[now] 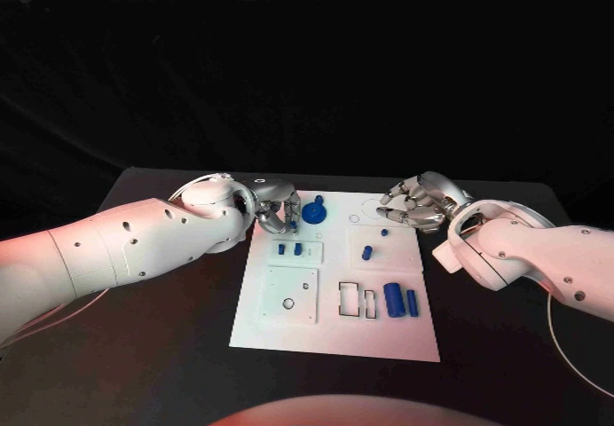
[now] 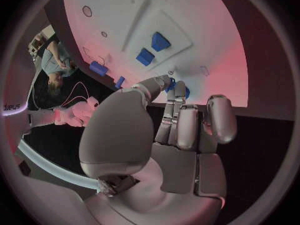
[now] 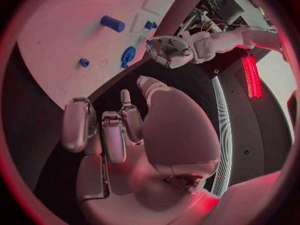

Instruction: Assemble the parts on the task board

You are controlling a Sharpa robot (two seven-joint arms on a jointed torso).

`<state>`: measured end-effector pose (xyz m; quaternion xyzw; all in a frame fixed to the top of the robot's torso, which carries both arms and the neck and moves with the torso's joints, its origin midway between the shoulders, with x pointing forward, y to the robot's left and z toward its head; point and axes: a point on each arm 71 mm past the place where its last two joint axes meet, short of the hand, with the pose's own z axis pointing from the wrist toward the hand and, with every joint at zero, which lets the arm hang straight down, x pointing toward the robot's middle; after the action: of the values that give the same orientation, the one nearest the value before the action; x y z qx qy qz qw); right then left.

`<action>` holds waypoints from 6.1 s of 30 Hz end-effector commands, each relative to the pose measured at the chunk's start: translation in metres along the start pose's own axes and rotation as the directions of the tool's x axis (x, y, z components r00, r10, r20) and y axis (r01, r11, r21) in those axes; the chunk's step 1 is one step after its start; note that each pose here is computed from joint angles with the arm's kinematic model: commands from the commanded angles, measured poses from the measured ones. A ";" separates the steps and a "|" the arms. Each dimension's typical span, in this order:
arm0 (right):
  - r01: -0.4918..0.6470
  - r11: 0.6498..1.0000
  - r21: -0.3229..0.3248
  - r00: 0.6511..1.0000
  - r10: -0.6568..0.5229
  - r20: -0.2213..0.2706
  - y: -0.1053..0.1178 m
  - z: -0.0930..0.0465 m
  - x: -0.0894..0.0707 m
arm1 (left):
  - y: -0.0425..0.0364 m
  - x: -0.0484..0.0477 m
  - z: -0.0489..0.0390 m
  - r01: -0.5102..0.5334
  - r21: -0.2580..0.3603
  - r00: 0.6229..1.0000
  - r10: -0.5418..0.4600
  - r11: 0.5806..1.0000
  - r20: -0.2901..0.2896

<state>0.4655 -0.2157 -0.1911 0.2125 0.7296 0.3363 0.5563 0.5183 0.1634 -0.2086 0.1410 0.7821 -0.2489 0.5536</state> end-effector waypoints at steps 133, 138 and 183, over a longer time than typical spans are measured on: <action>0.669 0.709 -0.225 0.715 -0.696 -0.066 -0.011 0.025 0.030 | 0.0432 -0.0272 -0.0696 0.942 0.273 0.161 -0.977 0.195 0.142; 0.669 0.709 -0.224 0.714 -0.697 -0.073 -0.012 0.027 0.033 | 0.0431 -0.0271 -0.0703 0.944 0.272 0.155 -0.978 0.188 0.138; 0.731 0.659 -0.178 0.678 -0.731 0.076 -0.009 0.022 0.042 | 0.0418 -0.0253 -0.0694 0.951 0.251 0.155 -0.981 0.180 0.116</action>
<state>0.4743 -0.1863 -0.2325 -0.1540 0.7285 0.1639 0.6471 0.4929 0.2402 -0.1771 -0.3937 0.5974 -0.5990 0.3596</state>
